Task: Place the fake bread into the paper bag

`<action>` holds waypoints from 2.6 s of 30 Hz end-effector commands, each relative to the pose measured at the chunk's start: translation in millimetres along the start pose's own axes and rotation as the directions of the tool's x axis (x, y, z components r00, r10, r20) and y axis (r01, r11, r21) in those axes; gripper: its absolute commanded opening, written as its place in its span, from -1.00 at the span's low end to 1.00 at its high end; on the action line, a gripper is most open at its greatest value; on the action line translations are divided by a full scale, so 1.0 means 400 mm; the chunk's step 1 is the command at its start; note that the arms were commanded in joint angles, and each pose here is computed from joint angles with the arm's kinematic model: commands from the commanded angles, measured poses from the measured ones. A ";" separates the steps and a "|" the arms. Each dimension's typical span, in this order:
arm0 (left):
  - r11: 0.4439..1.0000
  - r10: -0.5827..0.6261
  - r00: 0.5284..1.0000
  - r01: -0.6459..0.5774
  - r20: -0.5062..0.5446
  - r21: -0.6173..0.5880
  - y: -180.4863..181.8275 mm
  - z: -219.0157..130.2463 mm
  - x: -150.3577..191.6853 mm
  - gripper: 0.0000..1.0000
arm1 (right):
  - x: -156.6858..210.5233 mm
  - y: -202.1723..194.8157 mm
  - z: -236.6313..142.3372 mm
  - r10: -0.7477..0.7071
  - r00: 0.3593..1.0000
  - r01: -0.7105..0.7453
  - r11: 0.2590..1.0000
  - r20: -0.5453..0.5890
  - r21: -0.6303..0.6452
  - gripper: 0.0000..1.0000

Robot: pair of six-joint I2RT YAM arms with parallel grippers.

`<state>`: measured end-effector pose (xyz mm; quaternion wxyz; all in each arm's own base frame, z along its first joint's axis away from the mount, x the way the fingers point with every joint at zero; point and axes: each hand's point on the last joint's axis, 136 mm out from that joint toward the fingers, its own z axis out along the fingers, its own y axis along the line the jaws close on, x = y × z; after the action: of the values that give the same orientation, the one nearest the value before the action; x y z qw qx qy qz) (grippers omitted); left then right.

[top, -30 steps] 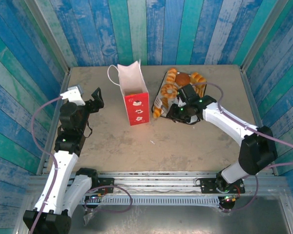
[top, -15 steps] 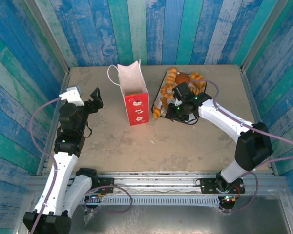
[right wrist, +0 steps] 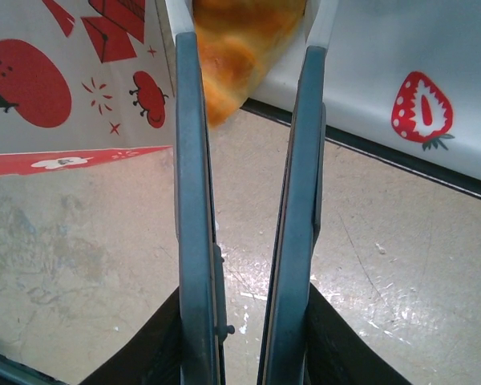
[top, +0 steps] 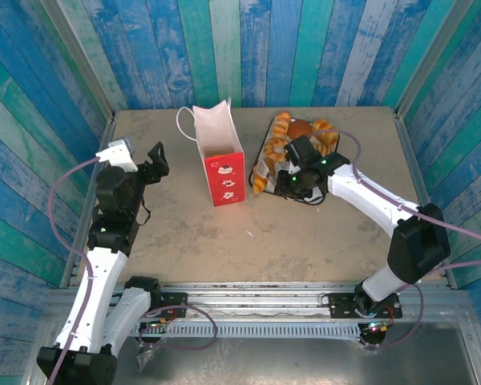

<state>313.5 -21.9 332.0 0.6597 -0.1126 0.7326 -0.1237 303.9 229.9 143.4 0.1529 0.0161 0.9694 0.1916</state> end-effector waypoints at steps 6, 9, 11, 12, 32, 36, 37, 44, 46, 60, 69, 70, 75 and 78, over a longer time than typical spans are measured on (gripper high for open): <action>0.998 -0.069 0.998 0.069 0.006 0.012 -0.011 -0.017 -0.023 0.89 | -0.043 0.005 -0.083 -0.061 0.986 0.062 0.998 0.158 -0.006 -0.87; 0.991 -0.133 0.991 0.133 -0.003 0.023 -0.017 -0.017 -0.022 0.89 | -0.054 -0.008 -0.112 -0.074 0.975 0.072 0.997 0.208 0.019 -0.90; 0.985 -0.163 0.987 0.164 -0.010 0.048 -0.029 -0.020 -0.025 0.89 | -0.062 -0.010 -0.135 -0.086 0.968 0.083 0.996 0.237 0.023 -0.92; 0.982 -0.178 0.984 0.179 -0.014 0.059 -0.035 -0.022 -0.027 0.89 | -0.064 -0.014 -0.147 -0.094 0.963 0.090 0.996 0.253 0.029 -0.92; 0.929 -0.305 0.919 0.345 -0.251 0.134 -0.131 0.039 -0.015 0.93 | -0.157 0.049 -0.484 -0.232 0.695 0.300 0.954 0.680 0.018 -0.95; 0.907 -0.326 0.892 0.389 -0.313 0.164 -0.146 0.064 0.036 0.87 | -0.162 0.077 -0.543 -0.241 0.643 0.349 0.937 0.727 0.002 -0.95; 0.898 -0.329 0.884 0.402 -0.332 0.181 -0.155 0.073 0.050 0.83 | -0.162 0.087 -0.556 -0.246 0.628 0.369 0.929 0.738 -0.004 -0.95; 0.844 -0.329 0.830 0.473 -0.451 0.254 -0.202 0.127 0.122 0.67 | -0.171 0.133 -0.620 -0.262 0.554 0.445 0.895 0.790 -0.015 -0.94; 0.835 -0.326 0.820 0.483 -0.471 0.262 -0.209 0.138 0.137 0.67 | -0.173 0.146 -0.635 -0.264 0.533 0.463 0.886 0.804 -0.016 -0.95; 0.822 -0.322 0.797 0.503 -0.511 0.267 -0.221 0.207 0.200 0.48 | -0.144 0.323 -0.719 -0.322 0.372 0.646 0.764 0.870 0.007 -0.94; 0.840 -0.316 0.810 0.481 -0.494 0.251 -0.205 0.220 0.213 0.29 | -0.123 0.418 -0.665 -0.374 0.368 0.700 0.714 0.851 0.011 -0.94; 0.843 -0.314 0.810 0.478 -0.496 0.247 -0.202 0.220 0.219 0.29 | -0.120 0.426 -0.656 -0.382 0.369 0.704 0.710 0.847 0.014 -0.94; 0.848 -0.318 0.813 0.474 -0.489 0.237 -0.193 0.222 0.227 0.28 | -0.110 0.461 -0.614 -0.423 0.372 0.720 0.693 0.826 0.031 -0.94; 0.847 -0.320 0.800 0.481 -0.508 0.225 -0.188 0.233 0.252 0.27 | -0.107 0.474 -0.586 -0.445 0.381 0.723 0.690 0.811 0.038 -0.94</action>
<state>388.2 -126.6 268.2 0.4430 -0.1231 0.7844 -0.4164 267.9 315.4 395.5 0.5657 -0.2941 0.7300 0.2464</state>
